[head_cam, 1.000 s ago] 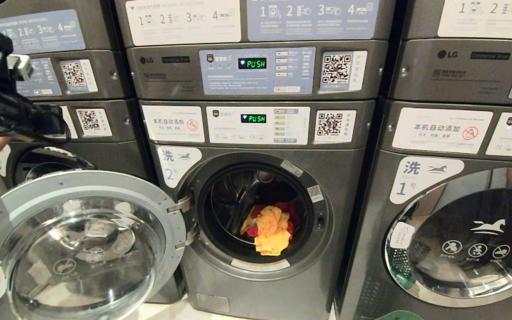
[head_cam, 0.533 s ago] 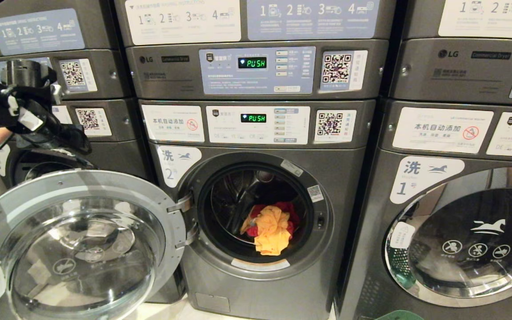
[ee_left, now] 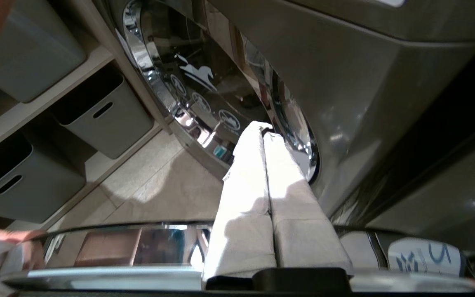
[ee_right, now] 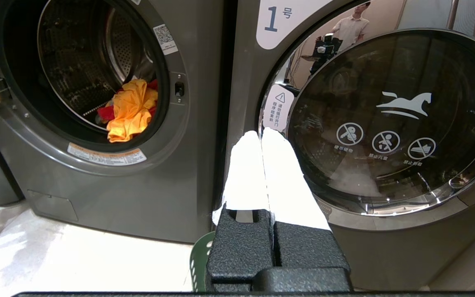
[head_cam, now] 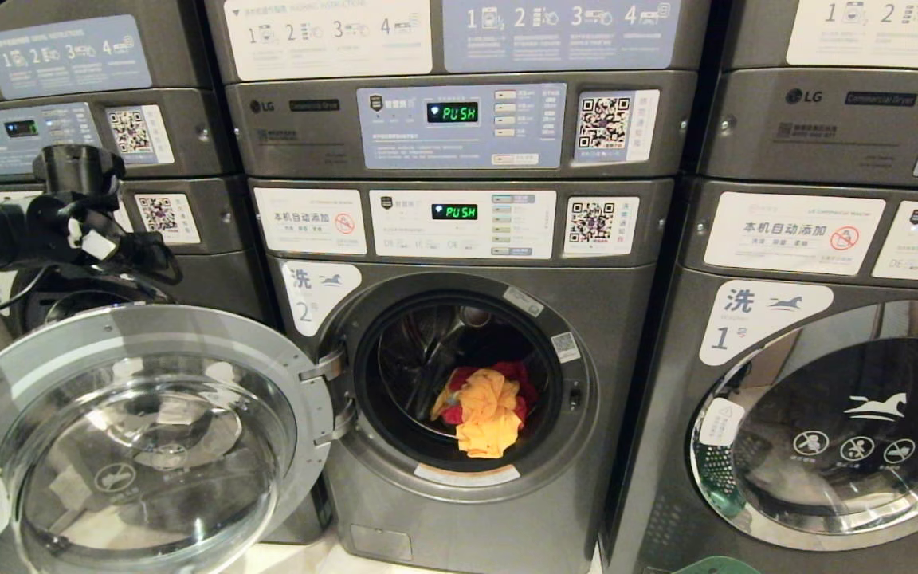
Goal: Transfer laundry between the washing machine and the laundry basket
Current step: Close the washing machine door with the left hand
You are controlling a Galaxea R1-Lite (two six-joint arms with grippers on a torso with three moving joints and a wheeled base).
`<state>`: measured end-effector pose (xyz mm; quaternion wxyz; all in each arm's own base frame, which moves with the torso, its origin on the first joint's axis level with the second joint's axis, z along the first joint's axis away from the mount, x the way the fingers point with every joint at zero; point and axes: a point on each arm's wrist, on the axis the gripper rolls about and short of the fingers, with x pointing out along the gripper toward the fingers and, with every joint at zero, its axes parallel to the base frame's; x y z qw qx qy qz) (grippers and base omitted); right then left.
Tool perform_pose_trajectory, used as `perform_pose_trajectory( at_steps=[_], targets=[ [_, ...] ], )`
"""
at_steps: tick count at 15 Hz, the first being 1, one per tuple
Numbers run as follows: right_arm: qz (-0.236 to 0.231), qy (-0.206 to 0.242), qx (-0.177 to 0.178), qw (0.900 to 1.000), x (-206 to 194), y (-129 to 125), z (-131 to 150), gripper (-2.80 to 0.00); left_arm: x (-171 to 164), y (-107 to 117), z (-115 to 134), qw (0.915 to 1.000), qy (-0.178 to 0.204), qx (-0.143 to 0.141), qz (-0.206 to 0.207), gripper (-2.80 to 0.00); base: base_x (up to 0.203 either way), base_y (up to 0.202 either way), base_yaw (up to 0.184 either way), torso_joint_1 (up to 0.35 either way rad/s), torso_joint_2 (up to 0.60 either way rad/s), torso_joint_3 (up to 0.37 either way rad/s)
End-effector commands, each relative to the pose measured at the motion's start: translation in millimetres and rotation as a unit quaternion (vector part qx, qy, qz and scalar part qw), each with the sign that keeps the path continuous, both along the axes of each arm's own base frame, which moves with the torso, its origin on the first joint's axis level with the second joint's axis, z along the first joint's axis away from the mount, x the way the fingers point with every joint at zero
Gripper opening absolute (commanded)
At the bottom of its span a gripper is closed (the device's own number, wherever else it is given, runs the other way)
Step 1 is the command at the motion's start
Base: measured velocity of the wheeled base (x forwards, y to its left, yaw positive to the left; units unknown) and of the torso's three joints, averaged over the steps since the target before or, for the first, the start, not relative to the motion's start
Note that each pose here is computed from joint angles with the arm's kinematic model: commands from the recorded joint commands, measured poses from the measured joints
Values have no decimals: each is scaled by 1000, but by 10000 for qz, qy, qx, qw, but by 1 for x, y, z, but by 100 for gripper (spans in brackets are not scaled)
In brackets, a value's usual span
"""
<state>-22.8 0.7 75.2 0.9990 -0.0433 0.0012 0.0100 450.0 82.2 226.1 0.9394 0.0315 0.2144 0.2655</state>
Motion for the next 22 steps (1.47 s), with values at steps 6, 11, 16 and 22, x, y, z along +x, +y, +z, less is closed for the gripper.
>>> perform_pose_trajectory(
  at_steps=[6,11,16,22],
  targets=[
    [1,7,3,10000,0,0,0,-280,11,15,-26,9996,90,-230,102,-280,0,0,0,0,0,0],
    [-7,7,4,10000,0,0,0,-280,10,17,-33,9990,330,-293,96,-280,0,0,0,0,0,0],
    [1,7,3,10000,0,0,0,-280,1,15,-34,9960,784,-440,3,-280,0,0,0,0,0,0],
    [-7,7,4,10000,0,0,0,-280,-14,11,-28,9908,1231,-567,-51,-280,0,0,0,0,0,0]
  ],
)
